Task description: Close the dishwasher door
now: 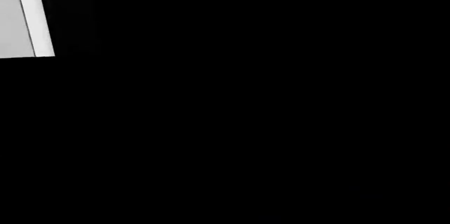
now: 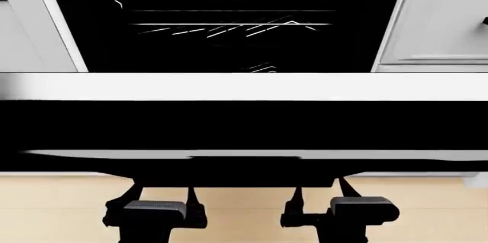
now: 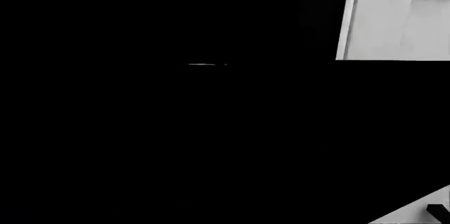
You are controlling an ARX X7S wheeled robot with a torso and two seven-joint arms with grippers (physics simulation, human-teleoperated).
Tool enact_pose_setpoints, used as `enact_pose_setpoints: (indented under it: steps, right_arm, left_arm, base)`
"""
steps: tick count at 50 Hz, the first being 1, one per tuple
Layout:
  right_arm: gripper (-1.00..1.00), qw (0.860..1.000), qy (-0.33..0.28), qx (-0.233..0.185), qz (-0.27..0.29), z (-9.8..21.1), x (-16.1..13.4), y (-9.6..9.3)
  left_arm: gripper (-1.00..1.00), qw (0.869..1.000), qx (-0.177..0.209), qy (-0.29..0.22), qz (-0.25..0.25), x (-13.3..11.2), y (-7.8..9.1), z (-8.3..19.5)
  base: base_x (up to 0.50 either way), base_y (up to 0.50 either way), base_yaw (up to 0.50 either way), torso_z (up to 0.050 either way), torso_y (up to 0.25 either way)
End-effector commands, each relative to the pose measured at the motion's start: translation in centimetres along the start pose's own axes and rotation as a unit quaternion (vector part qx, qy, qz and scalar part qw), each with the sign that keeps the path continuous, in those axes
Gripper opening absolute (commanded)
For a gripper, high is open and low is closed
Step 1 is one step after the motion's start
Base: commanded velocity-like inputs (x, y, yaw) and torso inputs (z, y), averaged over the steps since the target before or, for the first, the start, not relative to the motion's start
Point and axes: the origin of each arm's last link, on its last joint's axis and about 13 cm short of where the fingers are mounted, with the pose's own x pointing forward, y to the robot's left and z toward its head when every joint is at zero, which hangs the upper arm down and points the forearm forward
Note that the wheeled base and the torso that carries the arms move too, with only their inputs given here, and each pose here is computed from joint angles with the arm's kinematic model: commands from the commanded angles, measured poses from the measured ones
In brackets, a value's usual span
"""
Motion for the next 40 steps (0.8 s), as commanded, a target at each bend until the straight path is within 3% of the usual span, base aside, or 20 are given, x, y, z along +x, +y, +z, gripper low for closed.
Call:
enact_pose_setpoints:
  steps: [1, 6, 8, 18, 27, 40]
  right_arm:
    - [1.0, 1.0, 0.008, -0.022, 0.005, -0.1, 0.3, 0.2]
    - [1.0, 0.999, 0.015, -0.035, 0.018, 0.5, 0.9, 0.3]
    - [1.0, 0.999, 0.017, -0.028, 0.016, 1.5, 1.6, 0.3]
    - [1.0, 0.999, -0.024, -0.026, 0.003, 5.9, 4.1, 0.9]
    - [1.0, 0.999, -0.026, -0.02, -0.01, 7.1, 6.0, 1.1]
    - [1.0, 0.998, -0.044, -0.011, -0.043, 13.4, 10.1, 1.3]
  left_arm:
    - [1.0, 1.0, -0.001, 0.012, -0.005, 0.2, 0.0, -0.1]
    - [1.0, 0.998, -0.033, 0.043, -0.026, 0.7, 0.4, 0.3]
    - [1.0, 0.999, -0.014, 0.03, -0.021, 1.1, 0.5, 0.8]
    - [1.0, 1.0, -0.019, -0.013, -0.021, 3.2, 1.2, 4.9]
    - [1.0, 0.999, -0.031, -0.027, -0.001, 5.2, 2.0, 6.7]
    - [1.0, 0.999, -0.051, 0.002, 0.002, 9.5, 2.5, 10.2]
  base:
    - [0.0, 0.0, 0.0, 0.0, 0.0]
    - [0.0, 0.0, 0.0, 0.0, 0.0]
    - [0.0, 0.0, 0.0, 0.0, 0.0]
    - [0.0, 0.0, 0.0, 0.0, 0.002]
    - [0.0, 0.0, 0.0, 0.0, 0.003]
    - [0.0, 0.0, 0.0, 0.0, 0.004]
